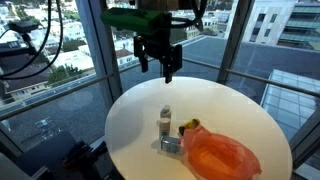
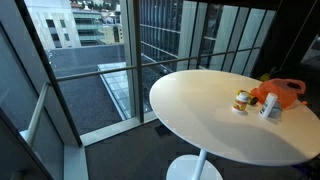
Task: Put the bottle in the plastic bag
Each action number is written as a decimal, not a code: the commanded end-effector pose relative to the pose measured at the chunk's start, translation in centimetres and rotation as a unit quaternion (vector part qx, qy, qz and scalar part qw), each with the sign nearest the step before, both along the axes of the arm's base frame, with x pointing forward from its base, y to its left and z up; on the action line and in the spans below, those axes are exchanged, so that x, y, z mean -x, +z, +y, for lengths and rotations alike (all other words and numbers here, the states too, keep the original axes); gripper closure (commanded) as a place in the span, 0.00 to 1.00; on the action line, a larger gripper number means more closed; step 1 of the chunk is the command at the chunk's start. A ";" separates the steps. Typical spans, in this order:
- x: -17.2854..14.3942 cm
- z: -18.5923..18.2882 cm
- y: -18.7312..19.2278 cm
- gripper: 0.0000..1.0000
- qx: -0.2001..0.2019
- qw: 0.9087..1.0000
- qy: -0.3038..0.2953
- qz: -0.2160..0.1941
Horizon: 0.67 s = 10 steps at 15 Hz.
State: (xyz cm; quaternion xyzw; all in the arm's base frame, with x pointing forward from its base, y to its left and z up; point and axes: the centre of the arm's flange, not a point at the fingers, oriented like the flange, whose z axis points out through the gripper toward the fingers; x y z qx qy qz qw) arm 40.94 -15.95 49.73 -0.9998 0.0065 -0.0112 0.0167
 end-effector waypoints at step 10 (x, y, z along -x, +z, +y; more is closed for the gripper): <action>-2.9 1.0 -1.0 0.00 0.022 0.997 -0.063 -0.029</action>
